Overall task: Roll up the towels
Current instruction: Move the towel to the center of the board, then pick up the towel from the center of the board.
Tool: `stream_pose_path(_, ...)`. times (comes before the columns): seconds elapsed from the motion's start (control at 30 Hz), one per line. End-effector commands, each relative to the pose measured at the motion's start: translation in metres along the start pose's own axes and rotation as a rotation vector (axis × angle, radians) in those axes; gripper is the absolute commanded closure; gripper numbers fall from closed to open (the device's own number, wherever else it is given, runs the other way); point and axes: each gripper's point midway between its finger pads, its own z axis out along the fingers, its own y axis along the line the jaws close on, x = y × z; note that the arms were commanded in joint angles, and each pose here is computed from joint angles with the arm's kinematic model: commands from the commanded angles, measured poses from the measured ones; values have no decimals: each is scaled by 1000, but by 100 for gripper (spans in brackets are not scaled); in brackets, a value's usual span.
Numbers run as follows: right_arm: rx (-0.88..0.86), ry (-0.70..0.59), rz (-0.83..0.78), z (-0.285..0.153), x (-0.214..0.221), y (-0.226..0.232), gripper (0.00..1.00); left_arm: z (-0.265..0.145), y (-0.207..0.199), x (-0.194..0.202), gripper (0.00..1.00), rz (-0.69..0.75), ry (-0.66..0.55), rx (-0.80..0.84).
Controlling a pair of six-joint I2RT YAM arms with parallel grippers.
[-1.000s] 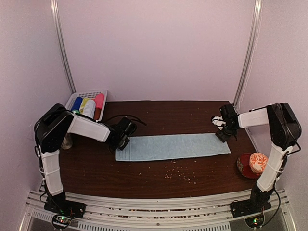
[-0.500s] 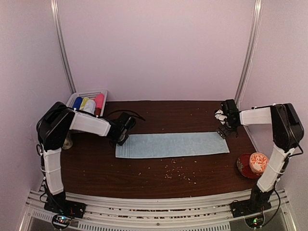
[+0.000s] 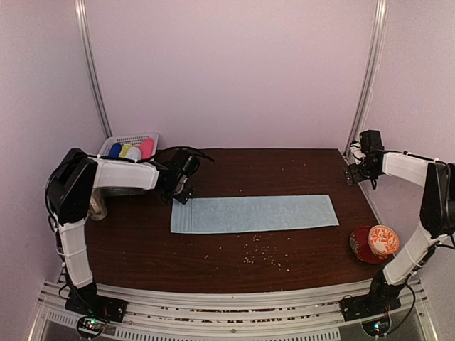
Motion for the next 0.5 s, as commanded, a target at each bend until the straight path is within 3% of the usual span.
stream_pose_path(0.0,-68,-68,142,-27,-3,-8,0,-34,18,-16,2,-81,-79,16)
stream_pose_path(0.1,-83,-74,178,-41,-4,-12,0,-51,19,-14,2,-112,-111,33)
stream_pose_path(0.17,-245,-53,194,-44,3,12,0,-61,16,-12,2,-130,-134,57)
stream_pose_path(0.3,-520,77,222,-38,32,66,0,-77,8,-1,2,-136,-156,84)
stream_pose_path(0.47,-629,199,284,-19,69,86,6,-93,-5,11,2,-112,-167,96)
